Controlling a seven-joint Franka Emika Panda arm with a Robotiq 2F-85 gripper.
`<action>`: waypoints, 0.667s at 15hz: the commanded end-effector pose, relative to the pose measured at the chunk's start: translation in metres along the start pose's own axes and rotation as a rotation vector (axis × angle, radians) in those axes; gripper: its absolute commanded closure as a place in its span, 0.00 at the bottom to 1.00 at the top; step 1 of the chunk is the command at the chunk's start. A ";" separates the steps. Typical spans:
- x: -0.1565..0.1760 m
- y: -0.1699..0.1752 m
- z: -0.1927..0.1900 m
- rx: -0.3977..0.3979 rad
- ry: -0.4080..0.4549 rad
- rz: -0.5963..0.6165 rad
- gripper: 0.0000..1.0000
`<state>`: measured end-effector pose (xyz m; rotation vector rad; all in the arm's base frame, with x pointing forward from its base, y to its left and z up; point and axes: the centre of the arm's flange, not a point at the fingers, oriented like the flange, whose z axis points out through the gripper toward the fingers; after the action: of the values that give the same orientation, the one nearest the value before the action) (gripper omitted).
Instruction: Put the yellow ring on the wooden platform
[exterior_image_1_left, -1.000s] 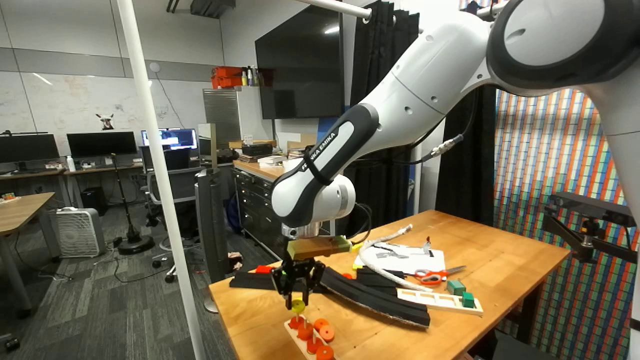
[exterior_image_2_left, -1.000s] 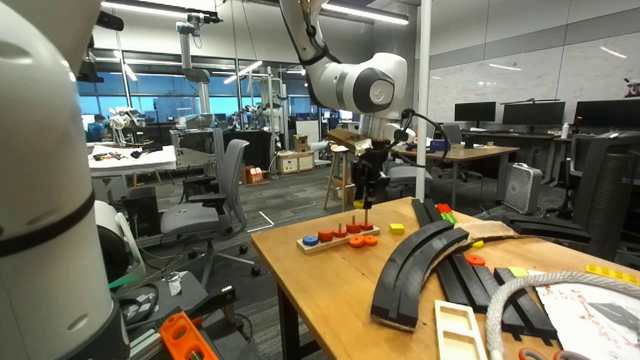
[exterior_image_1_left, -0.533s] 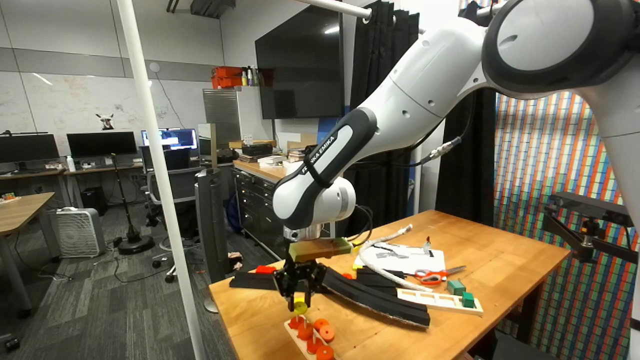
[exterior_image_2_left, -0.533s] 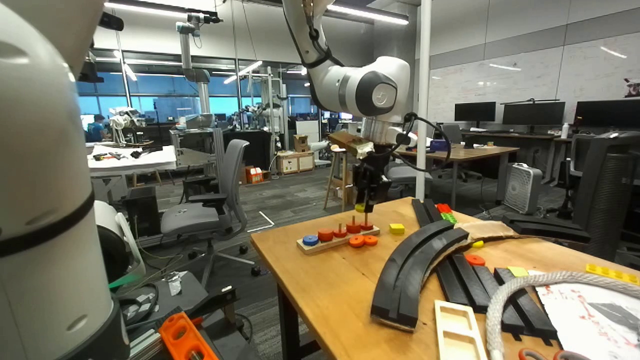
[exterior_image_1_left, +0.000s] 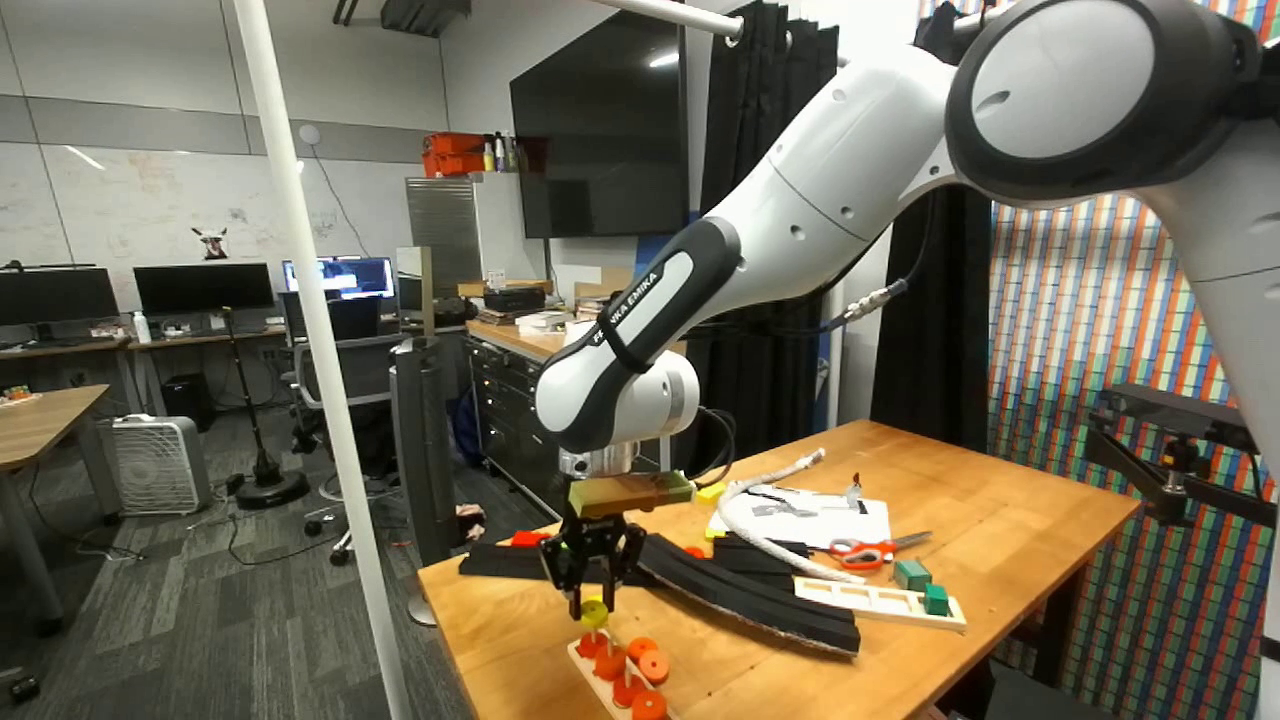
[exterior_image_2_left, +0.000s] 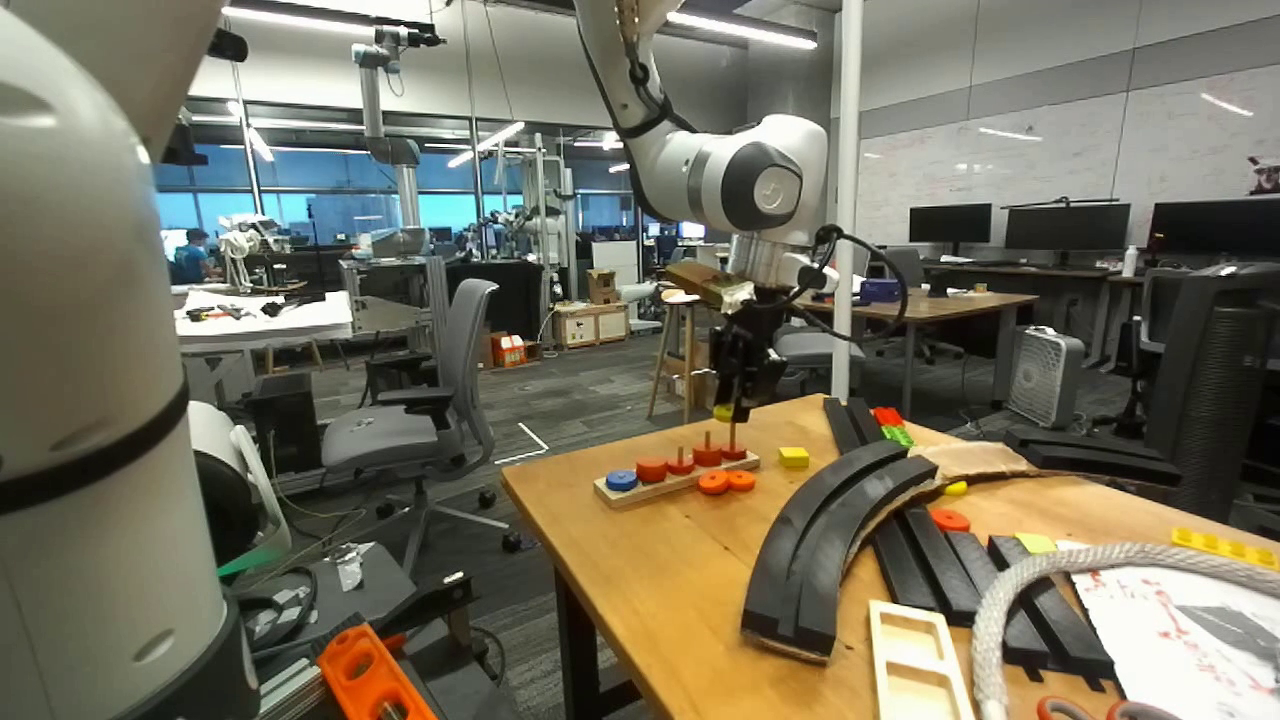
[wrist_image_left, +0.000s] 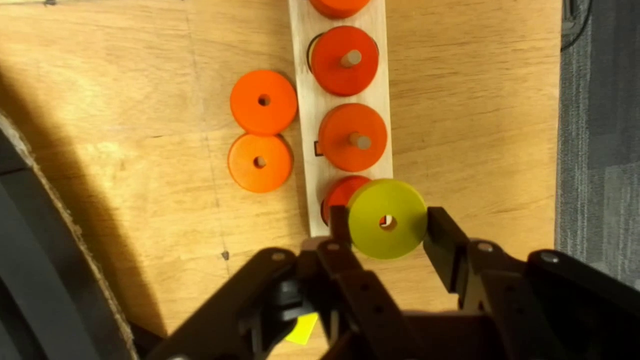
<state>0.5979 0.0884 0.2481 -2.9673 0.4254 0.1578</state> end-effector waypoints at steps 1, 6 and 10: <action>0.012 -0.005 -0.006 0.008 -0.011 -0.007 0.79; 0.012 -0.004 -0.004 -0.001 -0.023 0.003 0.79; 0.011 0.002 -0.004 -0.012 -0.034 0.021 0.79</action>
<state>0.6026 0.0866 0.2474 -2.9672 0.4311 0.1908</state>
